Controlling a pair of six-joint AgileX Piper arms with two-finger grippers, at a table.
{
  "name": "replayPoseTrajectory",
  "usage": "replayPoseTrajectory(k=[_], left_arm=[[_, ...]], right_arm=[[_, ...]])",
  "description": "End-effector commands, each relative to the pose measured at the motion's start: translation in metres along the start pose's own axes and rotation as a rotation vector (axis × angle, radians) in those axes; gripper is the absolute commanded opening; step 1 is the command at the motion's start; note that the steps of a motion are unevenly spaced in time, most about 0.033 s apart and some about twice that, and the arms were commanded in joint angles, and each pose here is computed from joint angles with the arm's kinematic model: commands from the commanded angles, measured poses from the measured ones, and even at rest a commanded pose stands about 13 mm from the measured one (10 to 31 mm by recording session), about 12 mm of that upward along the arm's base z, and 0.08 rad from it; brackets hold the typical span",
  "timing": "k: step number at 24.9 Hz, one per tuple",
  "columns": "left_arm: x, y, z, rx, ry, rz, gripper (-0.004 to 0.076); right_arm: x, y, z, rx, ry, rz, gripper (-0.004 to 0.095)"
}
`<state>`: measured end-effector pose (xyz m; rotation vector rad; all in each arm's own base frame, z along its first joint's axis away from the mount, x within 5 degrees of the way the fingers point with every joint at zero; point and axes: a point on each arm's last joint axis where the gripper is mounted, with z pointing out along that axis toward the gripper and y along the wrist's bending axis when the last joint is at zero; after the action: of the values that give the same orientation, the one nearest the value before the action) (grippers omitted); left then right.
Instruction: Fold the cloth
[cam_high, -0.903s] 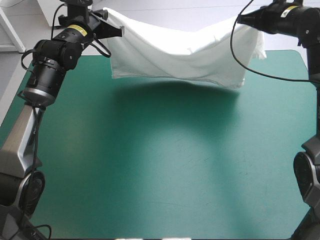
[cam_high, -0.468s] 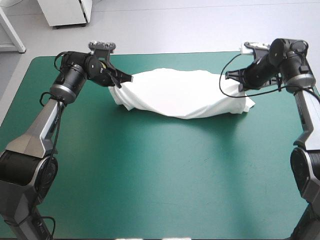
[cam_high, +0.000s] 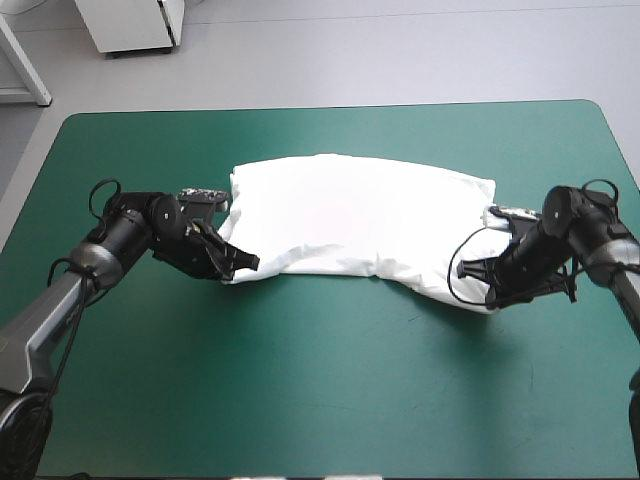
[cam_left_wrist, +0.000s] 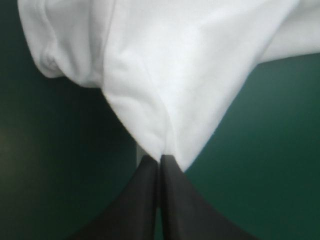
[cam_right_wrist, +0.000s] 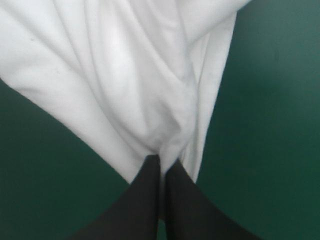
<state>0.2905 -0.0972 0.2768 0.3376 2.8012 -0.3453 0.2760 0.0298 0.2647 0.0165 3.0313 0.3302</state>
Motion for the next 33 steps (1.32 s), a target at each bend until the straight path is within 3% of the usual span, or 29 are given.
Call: replayPoseTrajectory(k=[1, 13, 20, 23, 24, 25, 26, 28, 33], left_arm=[[0.024, -0.004, -0.015, 0.022, -0.039, 0.001, -0.0022], [0.114, 0.000, -0.002, 0.061, 0.077, -0.035, -0.0022], [0.118, -0.002, -0.008, 0.071, 0.052, -0.026, -0.0013], [0.113, -0.004, -0.016, 0.080, 0.047, -0.014, 0.0095], [0.107, -0.007, -0.025, 0.088, 0.044, 0.007, 0.0202], [0.105, -0.008, -0.028, 0.090, 0.040, 0.014, 0.0232], [0.098, -0.011, -0.040, 0.096, 0.026, 0.036, 0.0336], [0.089, -0.013, -0.056, 0.078, 0.013, 0.069, 0.0434], [0.069, -0.007, -0.093, -0.075, -0.083, 0.133, 0.0449]], right_arm=[[0.028, 0.002, -0.009, -0.013, -0.031, -0.024, -0.0016], [0.089, -0.006, 0.008, 0.001, 0.062, -0.013, -0.0017], [0.091, -0.007, 0.008, 0.001, 0.064, -0.001, 0.0014], [0.088, -0.004, 0.001, -0.008, 0.059, -0.005, 0.0196], [0.085, -0.001, -0.007, -0.019, 0.051, -0.024, 0.0331], [0.082, 0.000, -0.012, -0.024, 0.038, -0.027, 0.0403], [0.076, 0.003, -0.021, -0.026, 0.003, -0.036, 0.0513], [0.068, 0.008, -0.041, -0.028, -0.079, -0.053, 0.0573], [0.062, 0.007, -0.089, 0.081, -0.270, -0.056, 0.0558]])
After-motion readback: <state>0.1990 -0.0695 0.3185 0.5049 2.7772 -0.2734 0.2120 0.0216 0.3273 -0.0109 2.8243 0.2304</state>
